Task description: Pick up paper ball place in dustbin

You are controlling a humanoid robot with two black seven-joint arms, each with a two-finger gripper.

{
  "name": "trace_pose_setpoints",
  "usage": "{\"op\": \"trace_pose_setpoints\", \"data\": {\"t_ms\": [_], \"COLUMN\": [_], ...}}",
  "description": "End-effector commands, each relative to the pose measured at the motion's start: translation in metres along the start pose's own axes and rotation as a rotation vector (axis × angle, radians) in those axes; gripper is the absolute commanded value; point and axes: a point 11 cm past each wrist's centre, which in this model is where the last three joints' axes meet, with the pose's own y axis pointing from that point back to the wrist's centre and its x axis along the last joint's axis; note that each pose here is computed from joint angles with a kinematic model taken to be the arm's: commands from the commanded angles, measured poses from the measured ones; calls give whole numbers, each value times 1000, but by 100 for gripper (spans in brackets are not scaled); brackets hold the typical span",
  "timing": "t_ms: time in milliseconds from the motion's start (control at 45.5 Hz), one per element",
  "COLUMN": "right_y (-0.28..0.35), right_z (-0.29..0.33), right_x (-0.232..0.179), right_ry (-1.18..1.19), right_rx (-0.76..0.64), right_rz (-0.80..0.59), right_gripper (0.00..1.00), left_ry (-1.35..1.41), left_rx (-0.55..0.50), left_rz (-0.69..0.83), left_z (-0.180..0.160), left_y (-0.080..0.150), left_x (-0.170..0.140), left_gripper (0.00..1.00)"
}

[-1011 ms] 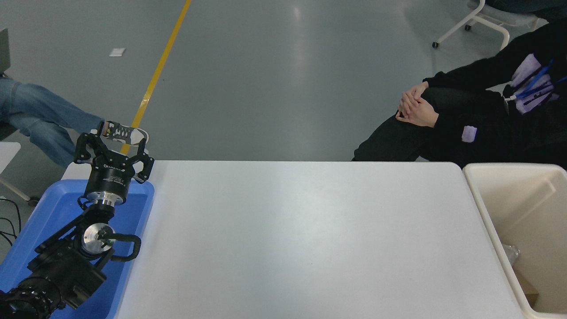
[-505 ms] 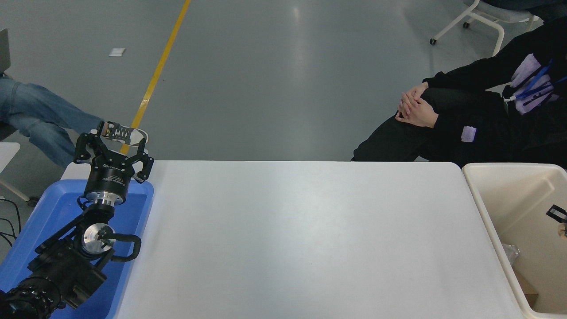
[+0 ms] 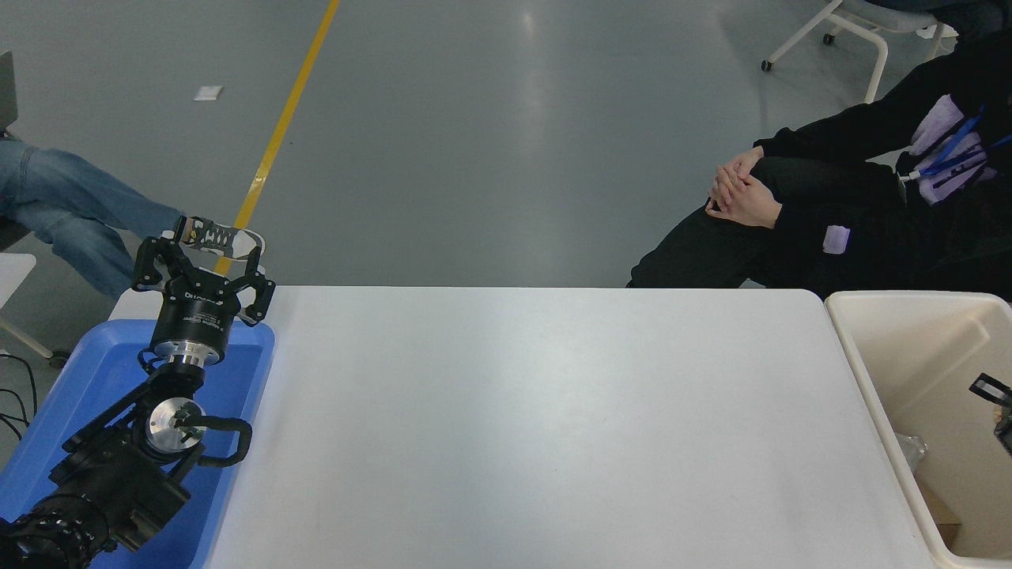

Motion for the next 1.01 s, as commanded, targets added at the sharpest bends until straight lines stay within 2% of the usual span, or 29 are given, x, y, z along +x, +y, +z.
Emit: {"op": "trace_pose_setpoints", "data": {"t_ms": [0, 286, 989], "right_y": [0, 1, 11], "right_z": [-4, -6, -12], "right_x": [1, -2, -3], "right_ry": [-10, -9, -52], "right_rx": [7, 12, 36], "right_rz": [17, 7, -104], "right_gripper": [56, 60, 61], "left_ry": [0, 0, 0], "left_rx": [1, 1, 1], "left_rz": [0, 0, -1], "left_z": [0, 0, 0], "left_y": [0, 0, 0], "left_x": [0, 0, 0], "left_gripper": [99, 99, 99]}}
